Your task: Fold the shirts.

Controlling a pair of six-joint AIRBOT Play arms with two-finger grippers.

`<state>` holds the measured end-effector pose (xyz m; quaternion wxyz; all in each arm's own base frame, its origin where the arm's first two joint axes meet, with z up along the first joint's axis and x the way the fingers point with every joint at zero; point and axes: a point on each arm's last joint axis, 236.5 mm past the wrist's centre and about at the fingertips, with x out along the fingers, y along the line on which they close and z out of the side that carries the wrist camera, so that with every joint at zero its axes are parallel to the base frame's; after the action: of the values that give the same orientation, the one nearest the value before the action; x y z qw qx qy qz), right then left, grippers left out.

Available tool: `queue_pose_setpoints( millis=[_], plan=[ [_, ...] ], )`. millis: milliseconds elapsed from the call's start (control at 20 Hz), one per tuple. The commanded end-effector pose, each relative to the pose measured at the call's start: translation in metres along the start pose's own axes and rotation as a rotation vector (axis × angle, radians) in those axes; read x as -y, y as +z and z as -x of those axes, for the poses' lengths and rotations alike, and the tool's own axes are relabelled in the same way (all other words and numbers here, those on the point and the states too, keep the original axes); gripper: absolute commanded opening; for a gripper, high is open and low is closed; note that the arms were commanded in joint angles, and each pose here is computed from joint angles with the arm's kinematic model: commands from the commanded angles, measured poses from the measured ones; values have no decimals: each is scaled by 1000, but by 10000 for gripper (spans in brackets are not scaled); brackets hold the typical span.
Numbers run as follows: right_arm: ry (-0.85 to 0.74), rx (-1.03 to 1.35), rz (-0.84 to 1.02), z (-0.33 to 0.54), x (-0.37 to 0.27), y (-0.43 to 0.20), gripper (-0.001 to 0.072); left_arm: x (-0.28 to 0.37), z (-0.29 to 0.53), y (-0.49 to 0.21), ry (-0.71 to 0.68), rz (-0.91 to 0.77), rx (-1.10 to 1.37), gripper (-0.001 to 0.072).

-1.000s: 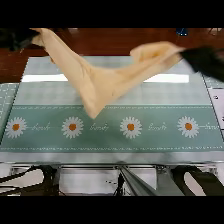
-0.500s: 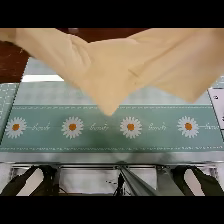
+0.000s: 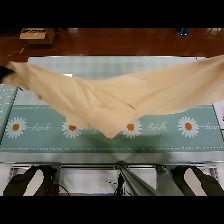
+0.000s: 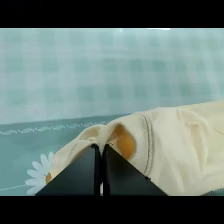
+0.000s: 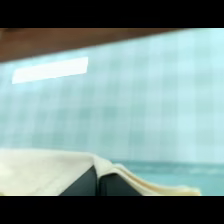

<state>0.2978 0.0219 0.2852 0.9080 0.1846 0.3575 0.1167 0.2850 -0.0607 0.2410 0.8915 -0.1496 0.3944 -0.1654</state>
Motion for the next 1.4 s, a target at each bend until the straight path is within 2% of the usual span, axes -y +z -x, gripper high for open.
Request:
queue_pose_setpoints(
  millis=[0, 100, 250, 400, 550, 850, 1150, 1350],
  plan=[
    [11, -295, -28, -51, 18, -52, 27, -24, -74, -43, -18, 92, -94, 19],
    [5, -410, 16, -100, 28, -73, 27, -45, -114, -62, -2, 152, -129, 19],
    [-44, -373, 51, -179, 49, -61, 28, -80, -159, -71, 39, 174, -155, 19],
    [8, -314, -40, -239, 54, -50, 28, -112, -199, -68, 80, 236, -144, 19],
    [50, -286, -150, -282, 61, -48, 28, -125, -235, -66, 56, 372, -119, 19],
    [-3, -211, -216, -330, 95, -44, 28, -154, -270, -31, 55, 617, 79, 19],
    [-44, -16, -271, -347, 116, -4, 28, -168, -275, -8, 129, 556, 212, 19],
    [-46, -106, -319, -362, 122, -33, 29, -158, -297, -28, 122, 548, 148, 19]
  ],
)
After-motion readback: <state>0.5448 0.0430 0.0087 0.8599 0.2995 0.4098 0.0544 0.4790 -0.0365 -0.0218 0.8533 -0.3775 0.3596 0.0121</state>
